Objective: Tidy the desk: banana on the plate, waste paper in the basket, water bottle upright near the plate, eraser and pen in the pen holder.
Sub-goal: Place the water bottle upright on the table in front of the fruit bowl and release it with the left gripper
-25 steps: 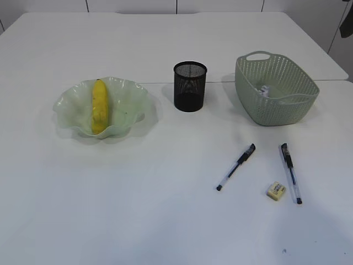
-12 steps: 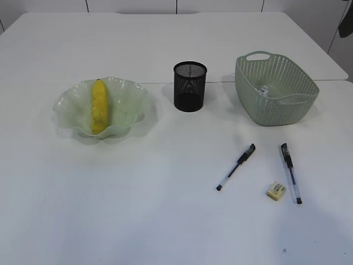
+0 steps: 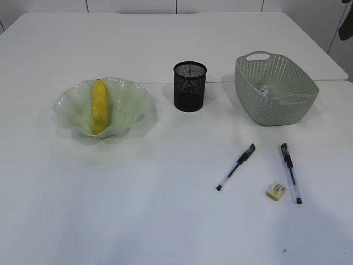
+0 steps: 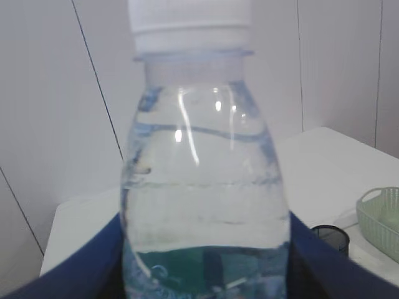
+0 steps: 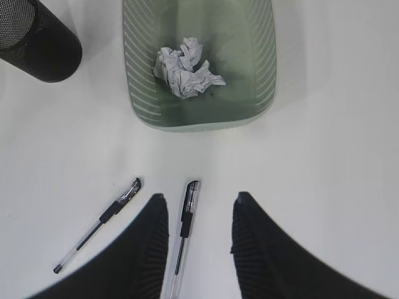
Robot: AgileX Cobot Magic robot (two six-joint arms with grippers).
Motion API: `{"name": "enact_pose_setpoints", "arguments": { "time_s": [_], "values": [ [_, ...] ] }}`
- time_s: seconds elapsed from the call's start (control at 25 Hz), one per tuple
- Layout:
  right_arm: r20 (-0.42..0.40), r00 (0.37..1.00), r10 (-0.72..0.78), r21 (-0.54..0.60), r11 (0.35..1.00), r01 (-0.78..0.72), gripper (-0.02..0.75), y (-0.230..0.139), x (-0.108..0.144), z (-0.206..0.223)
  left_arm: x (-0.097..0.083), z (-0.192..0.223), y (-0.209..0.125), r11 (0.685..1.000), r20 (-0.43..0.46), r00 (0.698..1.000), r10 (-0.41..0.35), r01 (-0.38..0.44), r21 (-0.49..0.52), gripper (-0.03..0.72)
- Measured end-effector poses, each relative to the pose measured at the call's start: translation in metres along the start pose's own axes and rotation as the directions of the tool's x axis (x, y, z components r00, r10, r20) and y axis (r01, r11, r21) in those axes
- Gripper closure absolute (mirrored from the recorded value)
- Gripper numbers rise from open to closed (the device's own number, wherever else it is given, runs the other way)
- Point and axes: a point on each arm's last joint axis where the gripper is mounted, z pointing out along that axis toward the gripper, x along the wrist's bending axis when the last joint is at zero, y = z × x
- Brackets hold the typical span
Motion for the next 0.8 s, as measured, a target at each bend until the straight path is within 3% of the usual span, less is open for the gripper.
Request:
{"name": "enact_pose_setpoints", "arguments": {
  "time_s": [0.8],
  "values": [
    [-0.003,1.000,-0.004,0.016,1.000,0.004,0.476,-0.001,0.000,0.000,-0.016,0.017,-0.059,0.996,0.001,0.999,-0.034,0.034,0.082,0.317]
  ]
}}
